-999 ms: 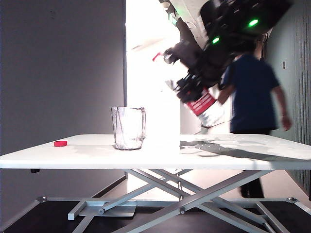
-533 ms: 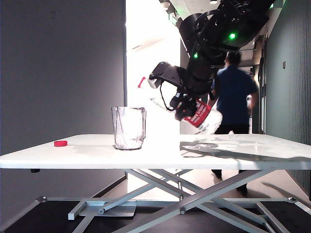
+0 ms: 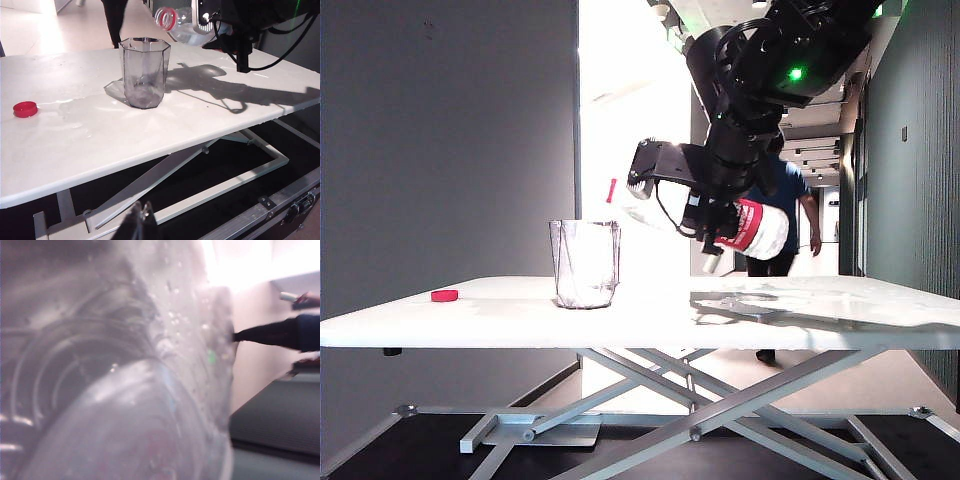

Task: Pick up the mineral water bottle on the table and pour water into the mug until it's half full.

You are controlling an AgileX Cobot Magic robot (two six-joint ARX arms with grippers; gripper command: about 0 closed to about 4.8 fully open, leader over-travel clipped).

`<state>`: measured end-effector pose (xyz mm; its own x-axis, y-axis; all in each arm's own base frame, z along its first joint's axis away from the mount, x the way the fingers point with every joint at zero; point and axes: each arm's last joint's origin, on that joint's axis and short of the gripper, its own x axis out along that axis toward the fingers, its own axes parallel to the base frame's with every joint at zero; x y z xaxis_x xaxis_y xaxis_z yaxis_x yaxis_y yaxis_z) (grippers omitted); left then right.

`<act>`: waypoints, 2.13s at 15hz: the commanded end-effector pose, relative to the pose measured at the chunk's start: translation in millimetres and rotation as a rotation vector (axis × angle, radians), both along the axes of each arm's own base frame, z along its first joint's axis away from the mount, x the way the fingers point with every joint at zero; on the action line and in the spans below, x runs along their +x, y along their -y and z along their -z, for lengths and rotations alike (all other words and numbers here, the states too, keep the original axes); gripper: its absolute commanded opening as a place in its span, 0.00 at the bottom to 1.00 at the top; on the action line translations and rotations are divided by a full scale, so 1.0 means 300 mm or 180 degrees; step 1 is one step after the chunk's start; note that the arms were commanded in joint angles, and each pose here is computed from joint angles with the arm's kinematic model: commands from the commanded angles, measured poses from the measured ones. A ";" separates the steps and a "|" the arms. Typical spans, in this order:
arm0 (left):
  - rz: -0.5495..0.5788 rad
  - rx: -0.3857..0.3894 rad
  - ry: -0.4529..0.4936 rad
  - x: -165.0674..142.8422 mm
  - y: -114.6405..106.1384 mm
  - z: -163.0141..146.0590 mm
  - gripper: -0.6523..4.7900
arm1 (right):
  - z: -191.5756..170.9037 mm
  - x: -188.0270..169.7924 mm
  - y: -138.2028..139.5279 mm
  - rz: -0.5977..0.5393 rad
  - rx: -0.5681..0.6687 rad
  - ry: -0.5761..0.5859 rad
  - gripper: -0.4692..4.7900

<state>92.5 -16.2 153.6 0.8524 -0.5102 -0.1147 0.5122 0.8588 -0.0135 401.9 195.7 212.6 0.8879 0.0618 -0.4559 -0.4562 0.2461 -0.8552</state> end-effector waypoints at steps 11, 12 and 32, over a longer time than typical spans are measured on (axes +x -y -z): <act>0.0006 0.0002 -0.0010 0.000 0.000 0.000 0.11 | -0.092 0.025 -0.006 -0.0097 -0.0738 0.0548 0.43; 0.0006 0.0002 -0.0010 0.000 0.000 0.000 0.11 | -0.093 0.026 -0.006 -0.0094 -0.0760 0.0554 0.43; 0.0007 0.0000 -0.0010 0.000 0.000 0.000 0.11 | -0.065 0.022 -0.042 -0.0158 -0.0911 0.0573 0.43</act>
